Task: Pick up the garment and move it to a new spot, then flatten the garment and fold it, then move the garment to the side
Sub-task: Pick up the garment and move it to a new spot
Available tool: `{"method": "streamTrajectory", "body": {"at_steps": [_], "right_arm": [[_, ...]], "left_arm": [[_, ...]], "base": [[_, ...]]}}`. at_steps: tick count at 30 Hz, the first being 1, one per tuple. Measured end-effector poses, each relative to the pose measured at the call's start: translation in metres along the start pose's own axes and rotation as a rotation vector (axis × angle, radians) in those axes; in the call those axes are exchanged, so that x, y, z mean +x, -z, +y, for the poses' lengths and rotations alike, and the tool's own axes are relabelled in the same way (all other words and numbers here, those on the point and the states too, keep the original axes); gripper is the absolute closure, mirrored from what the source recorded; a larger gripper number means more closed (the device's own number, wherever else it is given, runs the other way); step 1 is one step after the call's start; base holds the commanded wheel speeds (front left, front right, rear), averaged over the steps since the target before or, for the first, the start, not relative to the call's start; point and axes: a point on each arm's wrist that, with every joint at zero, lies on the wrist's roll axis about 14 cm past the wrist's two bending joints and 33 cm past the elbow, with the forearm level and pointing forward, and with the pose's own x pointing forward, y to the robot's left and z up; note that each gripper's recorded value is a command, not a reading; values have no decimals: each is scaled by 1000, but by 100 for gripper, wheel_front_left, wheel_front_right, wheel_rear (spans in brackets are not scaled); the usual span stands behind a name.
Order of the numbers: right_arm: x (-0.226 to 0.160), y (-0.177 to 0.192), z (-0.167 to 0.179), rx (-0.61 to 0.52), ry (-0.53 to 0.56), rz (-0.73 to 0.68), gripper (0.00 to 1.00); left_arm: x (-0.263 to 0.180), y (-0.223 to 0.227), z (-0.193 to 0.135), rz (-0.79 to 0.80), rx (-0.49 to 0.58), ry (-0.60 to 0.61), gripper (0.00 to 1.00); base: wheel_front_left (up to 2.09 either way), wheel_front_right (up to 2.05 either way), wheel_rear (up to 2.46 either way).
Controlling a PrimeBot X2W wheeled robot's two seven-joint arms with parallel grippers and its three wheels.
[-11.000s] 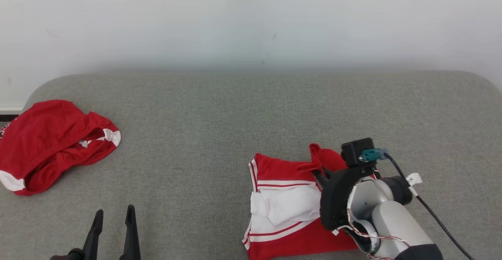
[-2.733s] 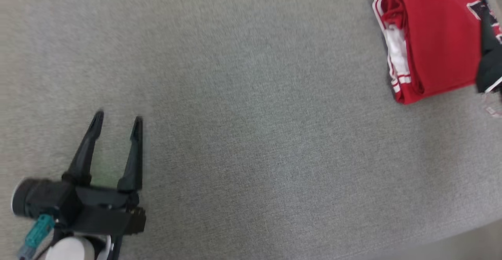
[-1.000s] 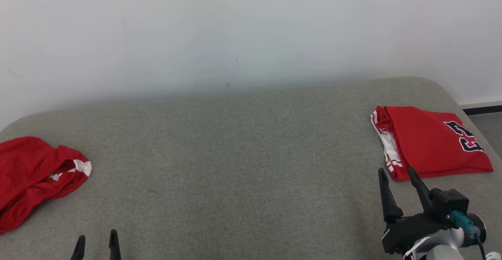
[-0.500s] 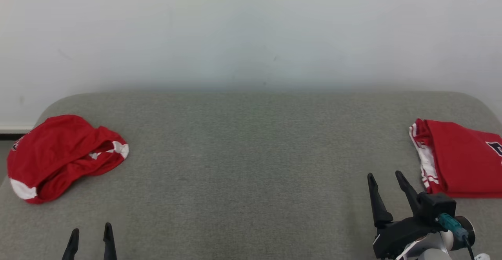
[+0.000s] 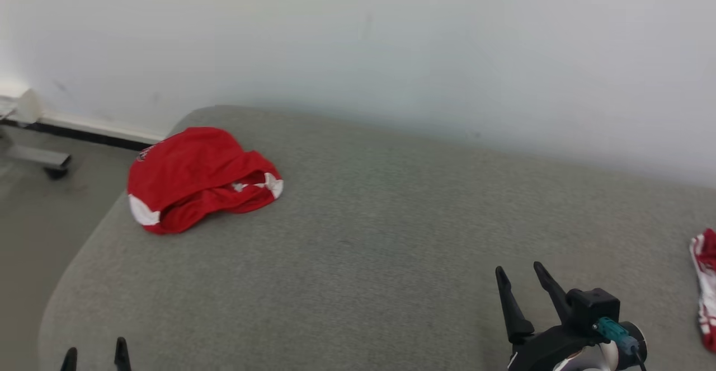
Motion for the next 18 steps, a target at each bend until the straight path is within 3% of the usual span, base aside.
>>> {"method": "streamTrajectory", "body": {"at_steps": [9, 18], "right_arm": [[20, 6, 51, -2, -141, 28, 0], [26, 10, 65, -8, -186, 39, 0]], "left_arm": [[-36, -5, 52, -18, 7, -159, 0], [-48, -5, 67, -17, 0, -213, 0]], "base": [[0, 0, 0], [0, 0, 0]]}}
